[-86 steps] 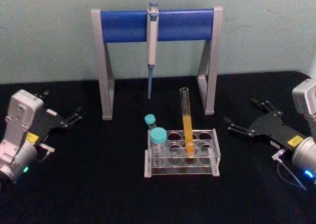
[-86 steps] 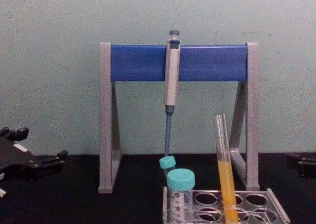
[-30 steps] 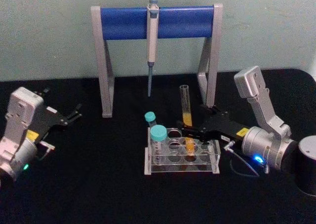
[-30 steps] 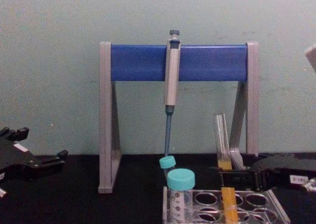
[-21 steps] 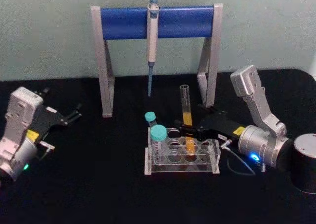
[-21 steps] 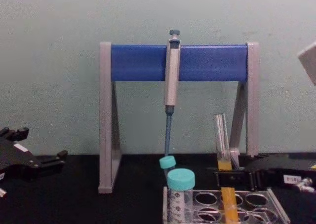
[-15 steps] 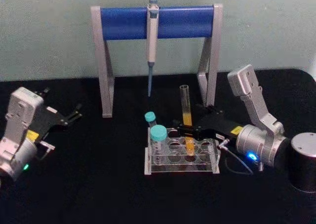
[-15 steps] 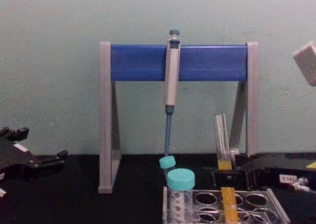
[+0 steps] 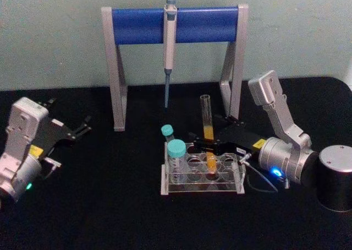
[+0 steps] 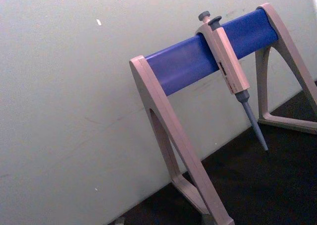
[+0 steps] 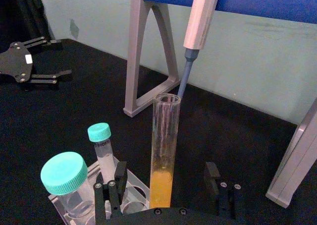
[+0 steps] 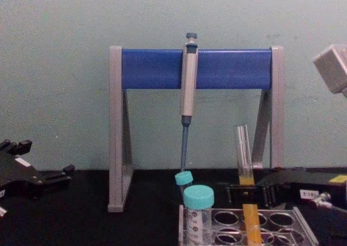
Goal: Pick up the test tube from the test tube rack, shake it, then place it back into the test tube rack.
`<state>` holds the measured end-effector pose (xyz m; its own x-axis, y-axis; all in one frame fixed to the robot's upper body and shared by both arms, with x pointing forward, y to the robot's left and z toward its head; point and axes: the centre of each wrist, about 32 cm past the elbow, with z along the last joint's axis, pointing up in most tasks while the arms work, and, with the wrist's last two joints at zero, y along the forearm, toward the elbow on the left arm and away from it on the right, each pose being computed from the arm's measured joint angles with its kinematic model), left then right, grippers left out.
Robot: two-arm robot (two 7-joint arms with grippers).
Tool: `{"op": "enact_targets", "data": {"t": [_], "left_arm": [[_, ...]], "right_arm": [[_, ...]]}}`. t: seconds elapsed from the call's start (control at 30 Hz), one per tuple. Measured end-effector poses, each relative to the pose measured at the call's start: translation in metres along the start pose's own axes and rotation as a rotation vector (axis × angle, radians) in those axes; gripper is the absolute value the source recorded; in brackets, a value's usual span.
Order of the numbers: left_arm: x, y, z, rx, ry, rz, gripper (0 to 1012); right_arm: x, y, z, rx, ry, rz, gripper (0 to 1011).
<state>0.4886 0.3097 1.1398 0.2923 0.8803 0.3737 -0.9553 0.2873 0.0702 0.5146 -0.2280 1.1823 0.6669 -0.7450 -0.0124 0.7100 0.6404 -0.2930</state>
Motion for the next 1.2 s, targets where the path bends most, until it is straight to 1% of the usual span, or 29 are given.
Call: {"op": "enact_targets", "data": {"t": [0.57,0.63,0.73,0.77,0.8,0.83,0.93,0.97,1.0,1.03,1.07,1.1,1.13,1.2], "left_arm": [[0.0,0.0,0.0,0.0,0.0,0.0,1002],[0.0,0.0,0.0,0.0,0.0,0.0,1001],[0.0,0.0,0.0,0.0,0.0,0.0,1001],[0.0,0.0,0.0,0.0,0.0,0.0,1001],[0.0,0.0,0.0,0.0,0.0,0.0,1001],[0.0,0.0,0.0,0.0,0.0,0.0,1001],[0.0,0.0,0.0,0.0,0.0,0.0,1001],[0.0,0.0,0.0,0.0,0.0,0.0,1001],[0.0,0.0,0.0,0.0,0.0,0.0,1001],[0.0,0.0,0.0,0.0,0.0,0.0,1001],[0.0,0.0,0.0,0.0,0.0,0.0,1001],[0.0,0.0,0.0,0.0,0.0,0.0,1001],[0.0,0.0,0.0,0.0,0.0,0.0,1001],[0.0,0.0,0.0,0.0,0.0,0.0,1001]], "right_arm": [[-0.0004,0.001,0.0008,-0.003,-0.005,0.0,1000],[-0.0003,0.0009,0.0008,-0.003,-0.005,-0.001,984],[-0.0002,0.0008,0.0007,-0.003,-0.004,-0.001,924],[-0.0002,0.0008,0.0007,-0.002,-0.004,-0.001,890],[-0.0002,0.0007,0.0007,-0.002,-0.004,-0.001,883],[-0.0002,0.0007,0.0007,-0.002,-0.003,-0.001,825],[-0.0002,0.0006,0.0007,-0.002,-0.003,-0.001,767],[-0.0002,0.0006,0.0007,-0.001,-0.003,-0.001,709],[-0.0002,0.0006,0.0007,-0.001,-0.003,-0.001,691],[-0.0002,0.0006,0.0007,-0.001,-0.003,-0.001,633],[-0.0002,0.0006,0.0006,-0.001,-0.003,-0.001,633],[-0.0002,0.0005,0.0006,-0.001,-0.003,-0.001,571],[-0.0002,0.0005,0.0006,-0.001,-0.003,-0.001,571],[-0.0002,0.0005,0.0006,-0.001,-0.003,-0.001,490]]}}
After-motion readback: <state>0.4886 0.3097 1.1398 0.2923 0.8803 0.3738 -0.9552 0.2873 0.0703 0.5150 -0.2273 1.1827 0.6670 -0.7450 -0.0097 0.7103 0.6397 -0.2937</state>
